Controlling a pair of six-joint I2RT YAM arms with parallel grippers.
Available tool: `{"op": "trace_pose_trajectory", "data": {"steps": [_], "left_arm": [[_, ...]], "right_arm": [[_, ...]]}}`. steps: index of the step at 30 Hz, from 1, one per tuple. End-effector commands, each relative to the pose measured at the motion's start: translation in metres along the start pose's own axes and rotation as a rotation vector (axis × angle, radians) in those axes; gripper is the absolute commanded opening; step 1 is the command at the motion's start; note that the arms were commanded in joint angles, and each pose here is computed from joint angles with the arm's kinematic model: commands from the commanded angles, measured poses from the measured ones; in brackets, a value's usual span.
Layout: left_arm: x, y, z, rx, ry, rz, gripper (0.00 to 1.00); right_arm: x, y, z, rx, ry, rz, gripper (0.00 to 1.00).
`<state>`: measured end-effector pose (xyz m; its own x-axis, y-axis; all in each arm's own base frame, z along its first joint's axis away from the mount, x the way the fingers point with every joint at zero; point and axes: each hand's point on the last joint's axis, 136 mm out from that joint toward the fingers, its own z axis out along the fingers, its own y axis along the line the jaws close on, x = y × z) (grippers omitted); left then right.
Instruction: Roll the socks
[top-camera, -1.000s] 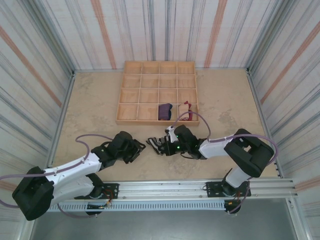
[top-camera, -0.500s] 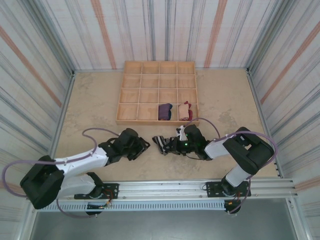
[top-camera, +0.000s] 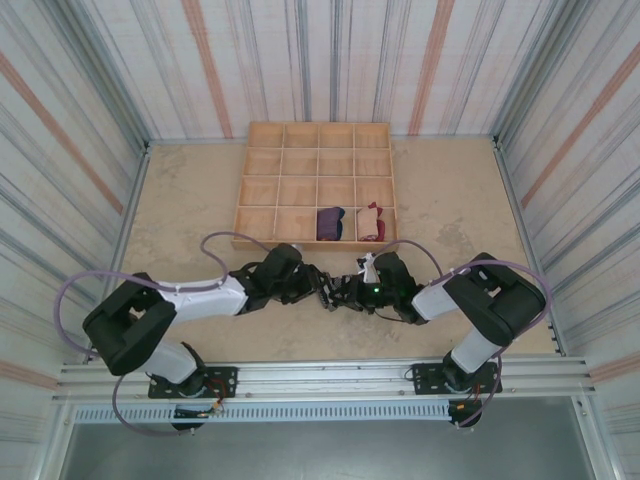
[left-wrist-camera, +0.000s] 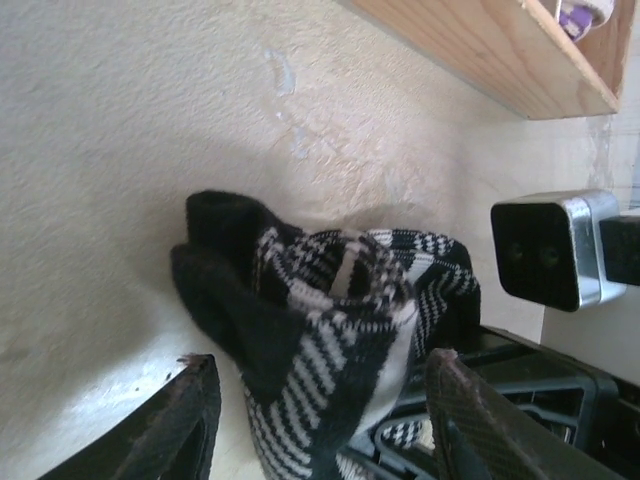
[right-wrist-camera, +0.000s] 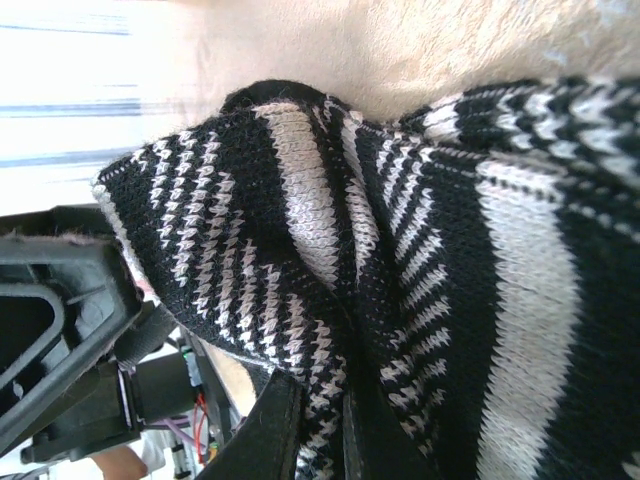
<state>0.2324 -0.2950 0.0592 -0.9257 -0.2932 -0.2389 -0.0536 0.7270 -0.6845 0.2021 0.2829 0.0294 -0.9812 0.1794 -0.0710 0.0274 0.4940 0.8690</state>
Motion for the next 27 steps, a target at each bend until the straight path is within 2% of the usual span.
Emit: {"op": "trace_pose_trajectory", "data": {"steps": [1, 6, 10, 13, 15, 18, 20, 22, 24, 27], "left_arm": [[-0.002, -0.010, 0.008, 0.025, 0.000, 0.038, 0.53], [0.004, -0.004, 0.019, -0.007, 0.035, 0.024, 0.46], [0.009, 0.008, 0.026, -0.074, 0.070, 0.012, 0.45], [0.013, 0.021, 0.028, -0.149, 0.096, -0.006, 0.40], [0.015, 0.026, 0.029, -0.186, 0.106, -0.010, 0.31], [0.015, 0.032, 0.028, -0.223, 0.112, -0.002, 0.12], [0.013, 0.029, 0.028, -0.212, 0.114, 0.028, 0.05], [0.012, 0.022, 0.027, -0.178, 0.132, 0.071, 0.03], [0.013, 0.013, 0.027, -0.121, 0.156, 0.109, 0.00], [0.013, 0.006, 0.024, -0.065, 0.169, 0.144, 0.00]], "right_arm": [[0.039, -0.094, -0.015, 0.316, 0.066, 0.231, 0.00], [0.036, -0.092, -0.015, 0.298, 0.058, 0.228, 0.00], [0.035, -0.090, -0.015, 0.286, 0.056, 0.221, 0.00], [0.033, -0.089, -0.015, 0.278, 0.055, 0.215, 0.00], [0.032, -0.086, -0.015, 0.269, 0.062, 0.205, 0.00], [0.028, -0.079, -0.017, 0.290, 0.075, 0.165, 0.00], [0.024, -0.072, -0.022, 0.322, 0.072, 0.124, 0.10], [0.017, -0.062, -0.033, 0.380, 0.060, 0.058, 0.29], [0.012, -0.051, -0.046, 0.436, 0.054, -0.006, 0.38], [0.005, -0.038, -0.068, 0.526, 0.055, -0.082, 0.43]]}}
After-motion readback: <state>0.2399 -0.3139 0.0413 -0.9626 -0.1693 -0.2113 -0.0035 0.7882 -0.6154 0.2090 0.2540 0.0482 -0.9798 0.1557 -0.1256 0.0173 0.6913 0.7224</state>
